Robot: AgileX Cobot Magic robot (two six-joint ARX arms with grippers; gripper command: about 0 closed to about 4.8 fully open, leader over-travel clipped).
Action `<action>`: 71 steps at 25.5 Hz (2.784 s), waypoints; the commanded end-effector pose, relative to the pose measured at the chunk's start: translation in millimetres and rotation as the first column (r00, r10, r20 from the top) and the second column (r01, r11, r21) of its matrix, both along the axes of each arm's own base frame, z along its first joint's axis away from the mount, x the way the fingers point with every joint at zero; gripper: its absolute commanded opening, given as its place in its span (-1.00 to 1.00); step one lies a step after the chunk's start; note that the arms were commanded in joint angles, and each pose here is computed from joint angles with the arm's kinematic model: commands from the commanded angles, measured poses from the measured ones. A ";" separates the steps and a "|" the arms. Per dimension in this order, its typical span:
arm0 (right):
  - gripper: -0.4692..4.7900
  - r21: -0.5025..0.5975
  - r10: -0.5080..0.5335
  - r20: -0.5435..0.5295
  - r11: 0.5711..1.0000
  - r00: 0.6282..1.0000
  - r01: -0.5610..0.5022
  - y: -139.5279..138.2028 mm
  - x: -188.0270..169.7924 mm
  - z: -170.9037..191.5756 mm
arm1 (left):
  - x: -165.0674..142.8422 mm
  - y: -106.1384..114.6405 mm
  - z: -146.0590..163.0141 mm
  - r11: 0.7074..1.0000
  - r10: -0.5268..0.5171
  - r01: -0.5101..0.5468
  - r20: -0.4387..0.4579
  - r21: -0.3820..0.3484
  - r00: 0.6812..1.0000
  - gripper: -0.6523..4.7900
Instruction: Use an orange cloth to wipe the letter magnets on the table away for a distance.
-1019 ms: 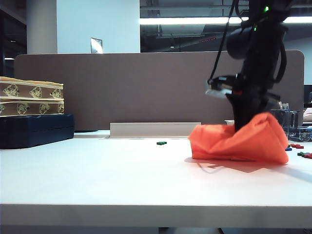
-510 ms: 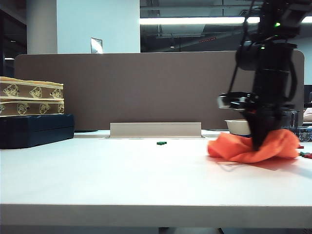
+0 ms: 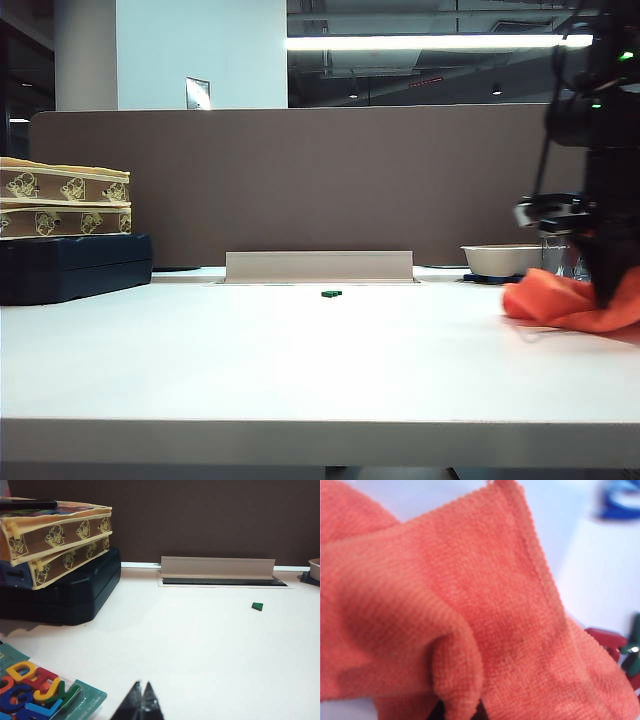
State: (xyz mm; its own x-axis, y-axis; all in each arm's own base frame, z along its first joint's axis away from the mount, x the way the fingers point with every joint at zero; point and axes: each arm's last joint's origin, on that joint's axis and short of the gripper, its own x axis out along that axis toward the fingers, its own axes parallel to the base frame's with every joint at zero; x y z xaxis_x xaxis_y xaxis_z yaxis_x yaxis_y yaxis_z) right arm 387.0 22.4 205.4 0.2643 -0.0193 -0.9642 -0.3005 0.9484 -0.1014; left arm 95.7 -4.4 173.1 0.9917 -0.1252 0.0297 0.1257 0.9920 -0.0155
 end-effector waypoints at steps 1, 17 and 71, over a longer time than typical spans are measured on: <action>-0.83 -0.014 -0.065 0.008 0.998 0.998 0.065 -25.1 0.6 1.9 | -0.5 -0.1 3.6 1.000 -0.005 0.005 0.019 0.000 1.000 -0.78; -0.82 0.391 -0.071 0.192 0.920 0.979 -0.010 -29.2 -17.9 65.4 | -0.5 -0.1 3.3 1.000 -0.005 0.005 0.018 0.000 1.000 -0.78; 0.10 0.103 0.561 0.557 0.685 0.612 -0.721 108.0 -165.0 191.0 | -13.8 -0.2 49.3 1.000 -0.013 0.012 0.151 0.006 0.988 -0.78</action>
State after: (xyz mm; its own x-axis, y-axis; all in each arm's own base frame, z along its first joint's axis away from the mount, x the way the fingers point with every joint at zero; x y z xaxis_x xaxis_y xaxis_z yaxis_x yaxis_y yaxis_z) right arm 228.2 133.8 386.2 0.4540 0.5635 -0.6902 -0.8478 0.5115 -0.1401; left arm 83.3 -4.3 218.9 0.9765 -0.1250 0.1755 0.1265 0.9920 0.0026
